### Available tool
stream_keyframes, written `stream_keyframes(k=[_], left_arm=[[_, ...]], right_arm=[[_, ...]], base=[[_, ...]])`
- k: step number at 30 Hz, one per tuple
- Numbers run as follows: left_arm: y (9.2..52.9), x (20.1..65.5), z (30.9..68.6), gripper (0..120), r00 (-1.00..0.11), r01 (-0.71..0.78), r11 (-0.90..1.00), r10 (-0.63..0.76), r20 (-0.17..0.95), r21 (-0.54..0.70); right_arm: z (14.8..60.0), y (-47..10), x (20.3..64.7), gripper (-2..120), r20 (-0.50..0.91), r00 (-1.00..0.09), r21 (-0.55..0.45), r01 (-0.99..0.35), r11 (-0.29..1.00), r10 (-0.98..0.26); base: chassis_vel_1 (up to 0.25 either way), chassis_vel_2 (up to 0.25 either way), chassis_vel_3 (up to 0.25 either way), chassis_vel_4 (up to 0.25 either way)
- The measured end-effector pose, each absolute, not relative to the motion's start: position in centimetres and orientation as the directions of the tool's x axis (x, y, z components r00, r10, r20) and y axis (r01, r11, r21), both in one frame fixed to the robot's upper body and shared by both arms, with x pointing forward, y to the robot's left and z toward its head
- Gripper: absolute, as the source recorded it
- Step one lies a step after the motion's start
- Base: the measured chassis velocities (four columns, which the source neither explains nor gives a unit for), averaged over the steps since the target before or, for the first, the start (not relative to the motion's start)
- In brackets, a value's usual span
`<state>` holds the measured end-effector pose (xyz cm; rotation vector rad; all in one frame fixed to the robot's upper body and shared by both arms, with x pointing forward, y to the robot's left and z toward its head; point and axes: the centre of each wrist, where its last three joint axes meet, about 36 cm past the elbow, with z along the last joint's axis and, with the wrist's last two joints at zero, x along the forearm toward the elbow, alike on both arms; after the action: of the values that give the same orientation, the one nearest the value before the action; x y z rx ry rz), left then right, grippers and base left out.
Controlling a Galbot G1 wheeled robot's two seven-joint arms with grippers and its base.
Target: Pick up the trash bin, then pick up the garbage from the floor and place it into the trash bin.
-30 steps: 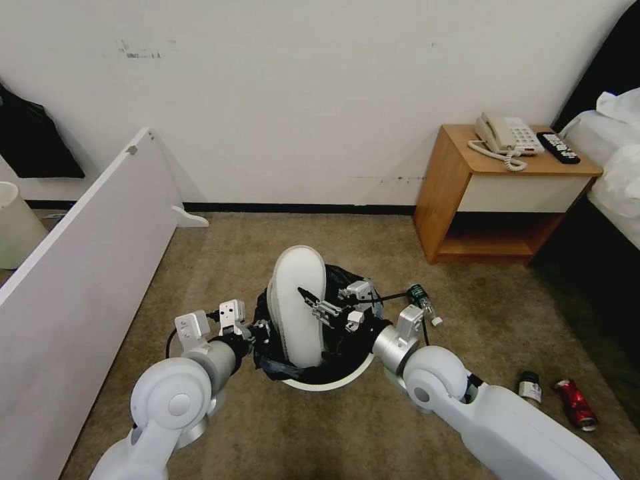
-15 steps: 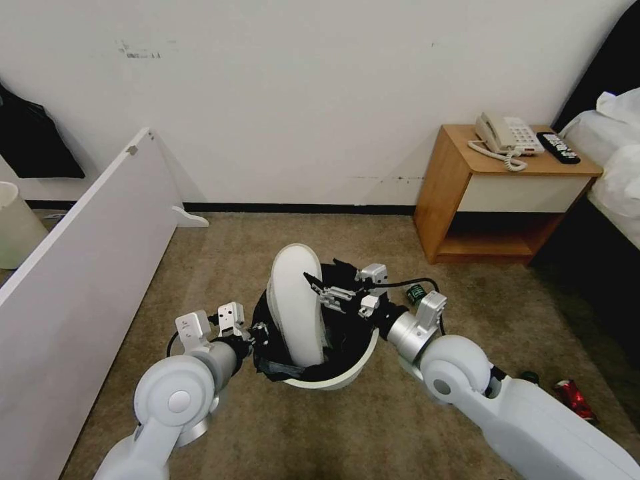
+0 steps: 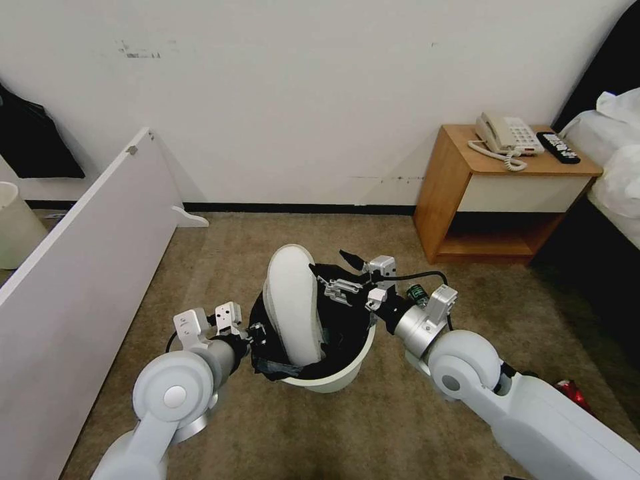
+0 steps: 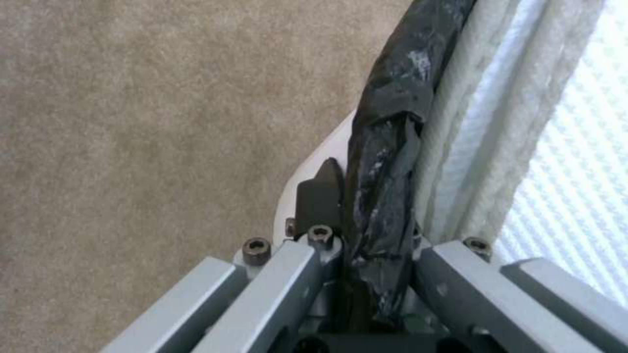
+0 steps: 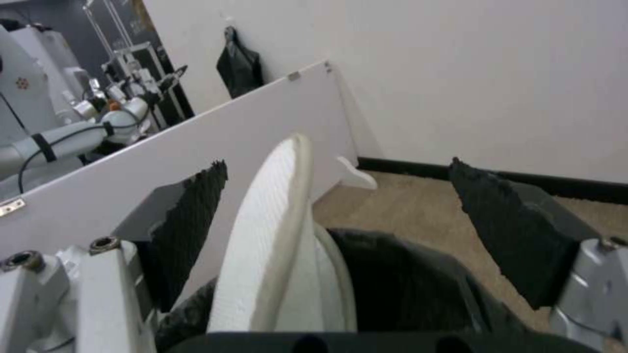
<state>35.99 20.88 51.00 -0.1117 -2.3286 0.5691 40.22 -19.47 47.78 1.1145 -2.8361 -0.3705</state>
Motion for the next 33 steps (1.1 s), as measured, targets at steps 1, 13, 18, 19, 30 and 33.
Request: stream_keyframes(k=[1, 13, 18, 19, 30, 33], left_arm=[[20.9, 36.0, 51.0, 1, -0.733, -0.082, 0.899, 0.239, 0.636, -0.431], [20.7, 36.4, 51.2, 1, -0.733, -0.116, 0.921, 0.174, 0.658, -0.372], [20.7, 36.4, 51.3, 1, -0.736, -0.117, 0.927, 0.161, 0.657, -0.358], [20.7, 36.5, 51.3, 1, -0.737, -0.118, 0.927, 0.158, 0.657, -0.355], [20.3, 36.4, 51.9, 1, -0.752, -0.133, 0.935, 0.121, 0.648, -0.329], [20.5, 35.9, 52.0, 1, -0.757, -0.141, 0.937, 0.106, 0.644, -0.32]], right_arm=[[47.8, -19.5, 40.2, 89, -0.021, -0.734, 0.249, -0.661, 0.708, -0.679], [50.5, -19.6, 40.0, 89, -0.107, -0.731, 0.251, -0.675, 0.693, -0.673], [51.5, -19.9, 39.8, 89, -0.13, -0.732, 0.243, -0.678, 0.694, -0.669], [51.6, -19.9, 39.8, 89, -0.133, -0.732, 0.241, -0.678, 0.695, -0.668], [54.2, -23.3, 39.4, 90, -0.139, -0.83, 0.159, -0.557, 0.815, -0.54], [54.8, -24.7, 39.6, 91, -0.124, -0.883, 0.124, -0.467, 0.875, -0.453]], base=[[0.0, 0.0, 0.0, 0.0], [0.0, 0.0, 0.0, 0.0], [0.0, 0.0, 0.0, 0.0], [0.0, 0.0, 0.0, 0.0], [0.0, 0.0, 0.0, 0.0], [0.0, 0.0, 0.0, 0.0]])
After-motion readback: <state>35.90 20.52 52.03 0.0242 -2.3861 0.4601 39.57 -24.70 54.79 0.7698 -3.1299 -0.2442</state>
